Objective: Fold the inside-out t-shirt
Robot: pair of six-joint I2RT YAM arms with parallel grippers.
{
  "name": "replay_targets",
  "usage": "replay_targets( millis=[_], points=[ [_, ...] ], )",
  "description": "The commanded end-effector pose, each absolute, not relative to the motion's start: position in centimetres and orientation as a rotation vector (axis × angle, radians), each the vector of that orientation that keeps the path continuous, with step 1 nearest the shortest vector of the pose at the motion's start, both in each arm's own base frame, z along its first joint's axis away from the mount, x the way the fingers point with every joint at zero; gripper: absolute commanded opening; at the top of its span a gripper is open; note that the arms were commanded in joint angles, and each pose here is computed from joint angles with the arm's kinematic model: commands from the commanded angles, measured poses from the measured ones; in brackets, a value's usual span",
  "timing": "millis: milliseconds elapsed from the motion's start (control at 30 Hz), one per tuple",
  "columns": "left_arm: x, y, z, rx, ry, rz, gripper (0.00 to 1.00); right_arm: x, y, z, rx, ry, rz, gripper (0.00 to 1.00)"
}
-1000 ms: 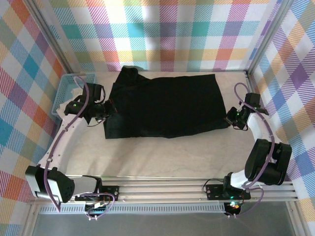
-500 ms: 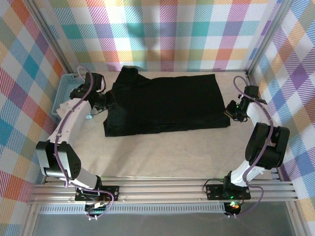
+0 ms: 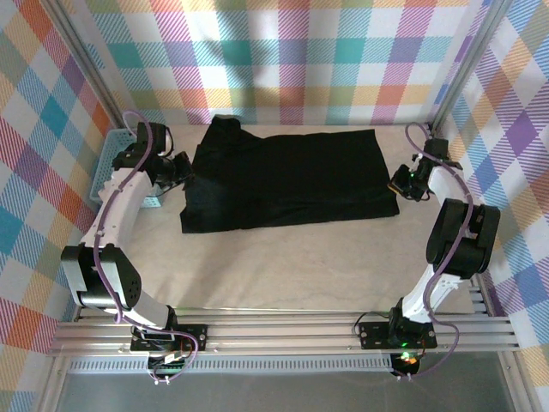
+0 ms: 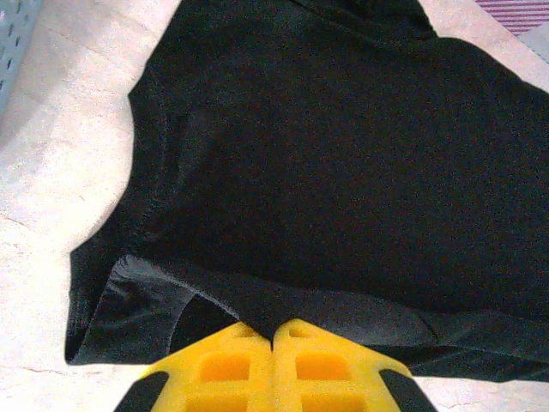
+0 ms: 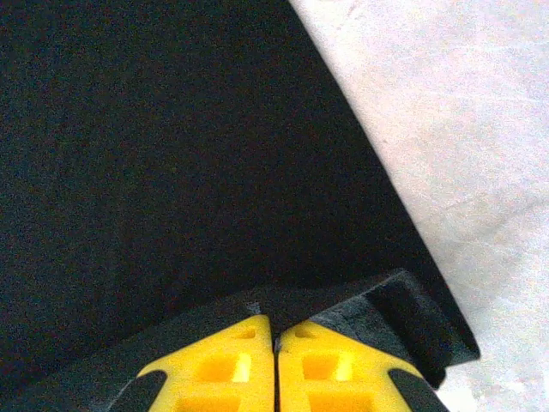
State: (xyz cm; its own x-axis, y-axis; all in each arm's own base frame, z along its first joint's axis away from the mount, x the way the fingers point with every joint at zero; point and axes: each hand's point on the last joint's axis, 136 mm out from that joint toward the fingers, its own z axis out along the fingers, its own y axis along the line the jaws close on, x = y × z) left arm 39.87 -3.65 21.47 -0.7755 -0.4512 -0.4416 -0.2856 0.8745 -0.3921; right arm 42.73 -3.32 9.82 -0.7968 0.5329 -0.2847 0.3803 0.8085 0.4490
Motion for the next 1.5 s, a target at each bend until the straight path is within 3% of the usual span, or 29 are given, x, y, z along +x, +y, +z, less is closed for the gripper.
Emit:
replay_targets(
  millis=[0,533,767,967,1067,1133,1233,1300,1467],
  points=[
    [39.7,-2.5,22.0,-0.535,2.485,-0.395,0.0,43.6,-2.6,10.4,0.631,2.594,0.572,0.06],
    [40.9,-2.6,21.1,-0.56,2.494,-0.426,0.0,44.4,-2.8,9.5,0.628,2.613,0.565,0.06],
    [43.4,-2.9,19.2,-0.601,2.497,-0.458,0.0,45.8,-3.1,8.7,0.644,2.605,0.561,0.06],
    [49.6,-3.0,15.4,-0.65,2.489,-0.494,0.0,49.6,-4.2,6.7,0.692,2.58,0.543,0.23],
    [52.5,-3.1,12.8,-0.675,2.527,-0.496,0.13,50.7,-4.8,6.4,0.702,2.585,0.521,0.4],
    [53.5,-2.5,12.2,-0.679,2.545,-0.452,0.3,50.6,-5.2,7.0,0.689,2.584,0.474,0.47],
    [53.5,-1.4,13.9,-0.673,2.499,-0.37,0.45,49.3,-5.0,9.0,0.647,2.554,0.439,0.54],
    [52.5,-1.0,15.4,-0.678,2.449,-0.353,0.52,48.0,-3.7,10.4,0.604,2.528,0.443,0.58],
    [46.8,-3.0,14.5,-0.738,2.378,-0.509,0.57,43.4,2.9,10.5,0.492,2.527,0.629,0.64]
  ],
)
